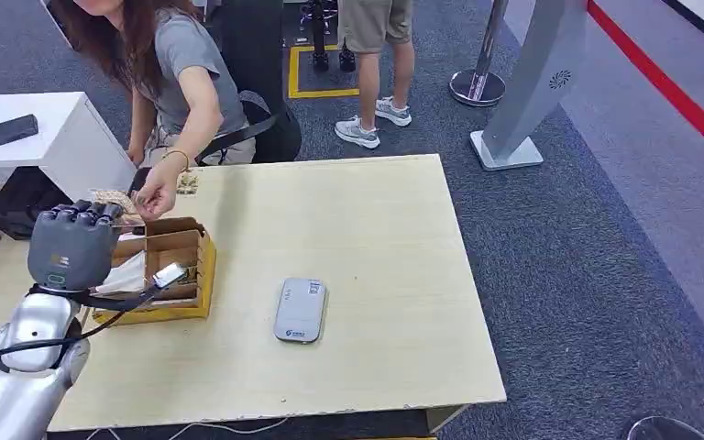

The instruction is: Pass the card to the sensor for recognition and then transmit it.

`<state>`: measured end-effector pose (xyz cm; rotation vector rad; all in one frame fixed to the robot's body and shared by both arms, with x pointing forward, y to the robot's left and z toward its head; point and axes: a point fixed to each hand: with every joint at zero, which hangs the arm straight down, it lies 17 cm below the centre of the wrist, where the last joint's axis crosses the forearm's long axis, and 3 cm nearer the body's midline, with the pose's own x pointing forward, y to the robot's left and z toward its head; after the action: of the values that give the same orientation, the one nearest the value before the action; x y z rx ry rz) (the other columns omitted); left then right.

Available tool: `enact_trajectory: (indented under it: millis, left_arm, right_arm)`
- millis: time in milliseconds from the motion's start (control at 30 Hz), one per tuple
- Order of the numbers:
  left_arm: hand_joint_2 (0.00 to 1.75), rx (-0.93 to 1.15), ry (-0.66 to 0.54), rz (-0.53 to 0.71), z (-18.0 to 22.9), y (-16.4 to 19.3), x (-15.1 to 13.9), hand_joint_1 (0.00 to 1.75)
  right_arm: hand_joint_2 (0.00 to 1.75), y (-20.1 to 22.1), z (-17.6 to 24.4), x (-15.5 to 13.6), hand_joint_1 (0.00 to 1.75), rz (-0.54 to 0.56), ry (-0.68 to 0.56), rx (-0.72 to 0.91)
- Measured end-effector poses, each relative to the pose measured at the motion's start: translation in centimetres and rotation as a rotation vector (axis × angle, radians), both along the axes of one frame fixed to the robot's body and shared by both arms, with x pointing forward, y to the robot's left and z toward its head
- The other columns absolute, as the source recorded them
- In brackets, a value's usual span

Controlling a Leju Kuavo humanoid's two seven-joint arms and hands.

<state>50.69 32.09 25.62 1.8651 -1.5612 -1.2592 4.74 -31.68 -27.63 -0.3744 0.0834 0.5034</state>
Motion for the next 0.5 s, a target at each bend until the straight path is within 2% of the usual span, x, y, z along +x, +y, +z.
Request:
enact_trajectory:
  millis: [167,200,233,267,300,333,500]
  left_arm:
    - [1.75,0.000,0.029,0.036,-0.9,1.3,1.0,1.75]
    - [1.75,0.000,0.032,0.039,-1.0,1.4,1.1,1.64]
    - [1.75,-0.001,0.036,0.042,-1.2,1.5,1.2,1.01]
    - [1.75,-0.001,0.039,0.044,-1.3,1.6,1.3,0.51]
    - [1.75,-0.002,0.043,0.046,-1.5,1.6,1.3,0.38]
    - [1.75,-0.001,0.046,0.047,-1.6,1.7,1.4,0.00]
    - [1.75,0.001,0.060,0.049,-2.2,1.8,1.5,0.00]
  right_arm:
    - [0.00,0.0,0.0,0.1,0.00,0.015,-0.001,0.001]
    - [0.00,0.0,0.0,0.2,0.00,0.016,-0.001,0.001]
    - [0.00,0.0,0.0,0.2,0.00,0.017,-0.001,0.000]
    - [0.00,0.0,0.0,0.2,0.00,0.020,-0.001,0.000]
    - [0.00,0.0,0.0,0.2,0.00,0.021,-0.001,0.000]
    - [0.00,0.0,0.0,0.2,0.00,0.022,-0.002,0.000]
    - [0.00,0.0,0.0,0.3,0.00,0.022,-0.003,-0.001]
